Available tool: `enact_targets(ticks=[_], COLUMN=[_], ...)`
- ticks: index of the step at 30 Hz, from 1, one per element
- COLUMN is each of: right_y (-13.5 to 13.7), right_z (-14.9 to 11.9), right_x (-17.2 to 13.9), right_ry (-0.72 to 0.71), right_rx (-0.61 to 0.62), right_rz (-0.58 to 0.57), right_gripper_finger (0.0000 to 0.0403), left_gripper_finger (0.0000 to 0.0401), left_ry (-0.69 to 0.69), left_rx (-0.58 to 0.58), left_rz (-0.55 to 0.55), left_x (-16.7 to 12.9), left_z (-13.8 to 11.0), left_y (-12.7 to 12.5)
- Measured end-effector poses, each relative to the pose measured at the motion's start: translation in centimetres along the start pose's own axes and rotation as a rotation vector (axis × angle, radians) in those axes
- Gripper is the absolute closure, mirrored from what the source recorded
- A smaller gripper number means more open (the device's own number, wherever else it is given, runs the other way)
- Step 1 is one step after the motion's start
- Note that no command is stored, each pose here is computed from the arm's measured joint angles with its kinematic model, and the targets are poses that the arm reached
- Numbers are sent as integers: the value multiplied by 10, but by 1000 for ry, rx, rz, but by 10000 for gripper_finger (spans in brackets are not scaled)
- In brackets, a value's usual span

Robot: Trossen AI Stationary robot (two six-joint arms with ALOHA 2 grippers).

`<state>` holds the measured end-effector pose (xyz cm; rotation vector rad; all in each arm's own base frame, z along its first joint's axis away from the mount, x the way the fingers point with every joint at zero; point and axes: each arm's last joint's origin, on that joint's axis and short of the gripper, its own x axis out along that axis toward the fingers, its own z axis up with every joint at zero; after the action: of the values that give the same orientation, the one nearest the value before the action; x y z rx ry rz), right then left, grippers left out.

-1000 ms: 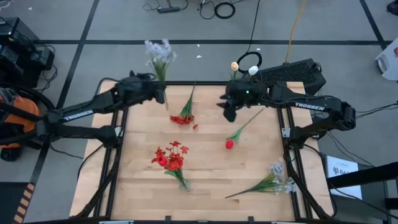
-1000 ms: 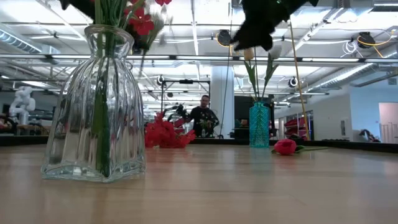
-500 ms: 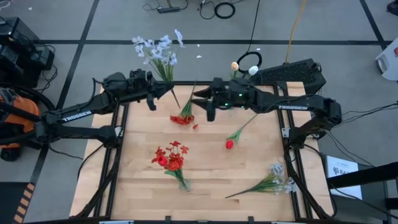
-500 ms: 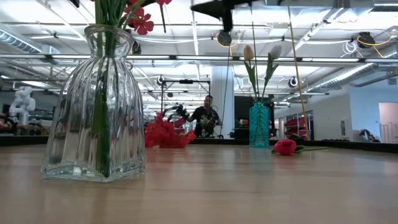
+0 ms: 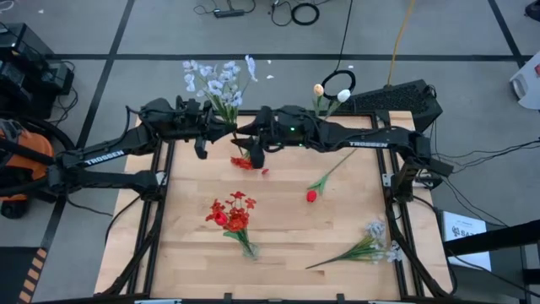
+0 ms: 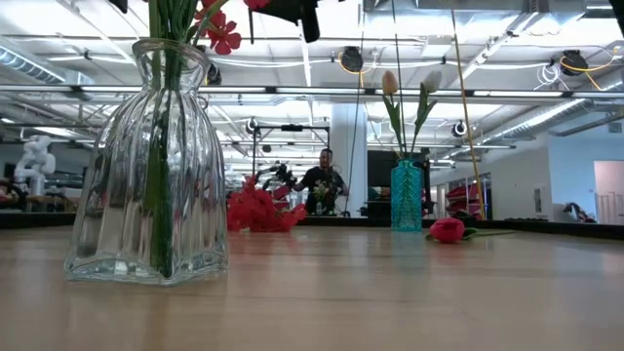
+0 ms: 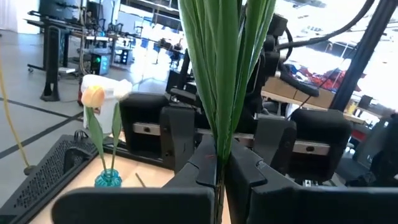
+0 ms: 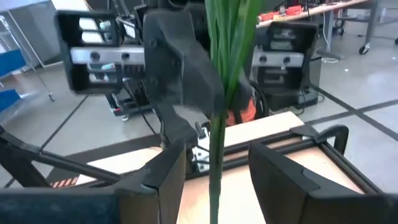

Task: Sort flowers into vase by color
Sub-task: Put the top white flowers into the blue vase

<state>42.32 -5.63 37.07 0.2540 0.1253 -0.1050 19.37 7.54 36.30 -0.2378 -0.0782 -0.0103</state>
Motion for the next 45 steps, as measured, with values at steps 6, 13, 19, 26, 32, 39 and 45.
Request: enact_targets(ticks=[6, 13, 19, 26, 32, 39, 45], right_y=[-1, -1, -1, -2, -10, -34, -57], right_z=[1, 1, 0, -1, 1, 21, 45], right_x=[8, 8, 8, 6, -5, -37, -82], right_ry=[-5, -3, 0, 26, 105, 161, 168], right_rx=[-23, -38, -47, -46, -50, -112, -151], right_rz=[-44, -42, -44, -59, -112, -197, -241], right_gripper_finger=[268, 382, 397, 400, 402, 402, 402], left_gripper_finger=[384, 380, 379, 338, 255, 196, 191], left_ry=[13, 60, 60, 63, 63, 31, 27], left_rx=[-4, 1, 0, -11, -33, -22, 9], left_rz=[-11, 3, 3, 3, -2, 23, 64], left_x=[0, 0, 0, 0, 0, -1, -3], left_z=[-1, -6, -6, -6, -6, -3, -2], left_y=[0, 1, 1, 1, 1, 3, 7])
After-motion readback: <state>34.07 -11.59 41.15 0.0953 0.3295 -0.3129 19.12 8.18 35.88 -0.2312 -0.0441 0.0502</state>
